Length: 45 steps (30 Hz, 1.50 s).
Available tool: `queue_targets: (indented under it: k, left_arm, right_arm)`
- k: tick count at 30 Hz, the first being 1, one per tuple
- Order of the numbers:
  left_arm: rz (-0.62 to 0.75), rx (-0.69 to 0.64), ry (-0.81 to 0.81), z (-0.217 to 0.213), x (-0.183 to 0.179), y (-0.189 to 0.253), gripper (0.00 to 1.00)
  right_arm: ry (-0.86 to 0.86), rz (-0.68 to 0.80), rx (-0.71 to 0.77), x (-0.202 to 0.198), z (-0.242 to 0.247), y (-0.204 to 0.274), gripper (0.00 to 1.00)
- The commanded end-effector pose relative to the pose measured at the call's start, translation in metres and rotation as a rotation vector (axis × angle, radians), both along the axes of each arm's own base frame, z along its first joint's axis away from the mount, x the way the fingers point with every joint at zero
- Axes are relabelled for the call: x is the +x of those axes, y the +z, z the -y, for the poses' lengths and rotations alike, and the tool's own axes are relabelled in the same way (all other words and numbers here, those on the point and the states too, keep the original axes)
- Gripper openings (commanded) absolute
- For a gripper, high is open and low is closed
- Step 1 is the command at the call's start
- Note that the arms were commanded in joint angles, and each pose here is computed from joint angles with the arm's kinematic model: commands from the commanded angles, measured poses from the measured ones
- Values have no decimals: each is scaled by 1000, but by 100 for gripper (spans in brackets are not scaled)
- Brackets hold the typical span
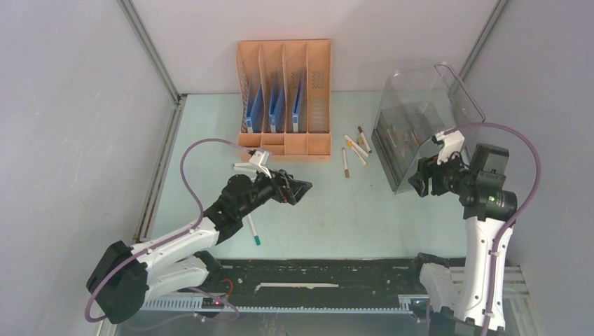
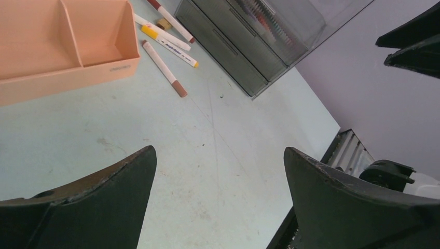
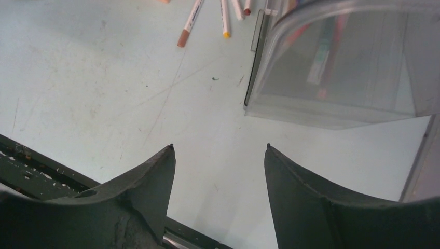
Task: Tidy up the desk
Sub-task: Close the storage box at the center of the board, then move the stationery to the center of the board.
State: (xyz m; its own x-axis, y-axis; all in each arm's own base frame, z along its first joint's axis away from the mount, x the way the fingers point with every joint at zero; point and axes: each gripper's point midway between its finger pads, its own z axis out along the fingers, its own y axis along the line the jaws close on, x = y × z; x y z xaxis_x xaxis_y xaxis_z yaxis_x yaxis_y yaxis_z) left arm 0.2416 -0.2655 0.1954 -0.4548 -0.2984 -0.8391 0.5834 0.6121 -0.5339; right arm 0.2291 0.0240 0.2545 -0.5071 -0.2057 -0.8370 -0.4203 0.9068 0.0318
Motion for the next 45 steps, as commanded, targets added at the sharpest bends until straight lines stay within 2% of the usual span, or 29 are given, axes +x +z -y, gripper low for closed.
queue_targets:
  k: [1, 2, 3, 5, 7, 9, 11, 14, 16, 21, 26, 29, 32, 36, 39, 42, 45]
  left_arm:
    - [-22, -73, -56, 17, 1, 11, 100]
    - [-32, -76, -72, 23, 2, 11, 100]
    - [-39, -82, -88, 29, 1, 12, 100]
    - [-55, -80, -119, 42, 1, 9, 100]
    - [-60, -76, -143, 53, 0, 7, 99]
    - [-69, -76, -168, 64, -3, 5, 99]
    - [-84, -81, -182, 70, -3, 1, 99]
    - [-95, -84, -190, 74, -3, -3, 99]
    - [-92, -80, -189, 73, -3, -3, 99]
    - [-72, -65, -179, 70, -2, -4, 99]
    - [-40, -46, -173, 66, -2, -4, 99]
    - [-27, -46, -178, 67, -2, -1, 99]
    - [-29, -79, -190, 73, -1, 10, 99]
    - [-70, -195, -207, 92, 3, 29, 99]
    - [-134, -284, -239, 121, 7, 38, 99]
    - [-181, -363, -253, 157, 19, 47, 97]
    - [-247, -401, -228, 187, 37, 39, 88]
  right_arm:
    - [-14, -25, 21, 5, 2, -19, 69]
    - [-26, -36, 37, 8, 2, -24, 66]
    - [-37, -37, 53, 13, 2, -26, 58]
    - [-68, -36, 85, 22, 3, -32, 36]
    - [-96, -9, 110, 33, 6, -33, 19]
    - [-132, 7, 121, 42, 10, -37, 8]
    - [-179, 17, 127, 52, 18, -39, 2]
    - [-204, 47, 151, 63, 24, -34, 1]
    - [-154, 60, 183, 64, 16, -28, 1]
    - [145, 50, 216, 34, -25, -22, 13]
    - [249, 90, 149, 15, -34, -20, 19]
    - [198, 95, 90, 28, -30, -23, 18]
    - [83, 92, 51, 48, -20, -28, 12]
    - [31, 105, 59, 57, -17, -24, 11]
    - [47, 97, 73, 53, -21, -24, 12]
    - [163, 107, 84, 36, -37, -21, 16]
    - [272, 148, 90, 17, -51, -12, 22]
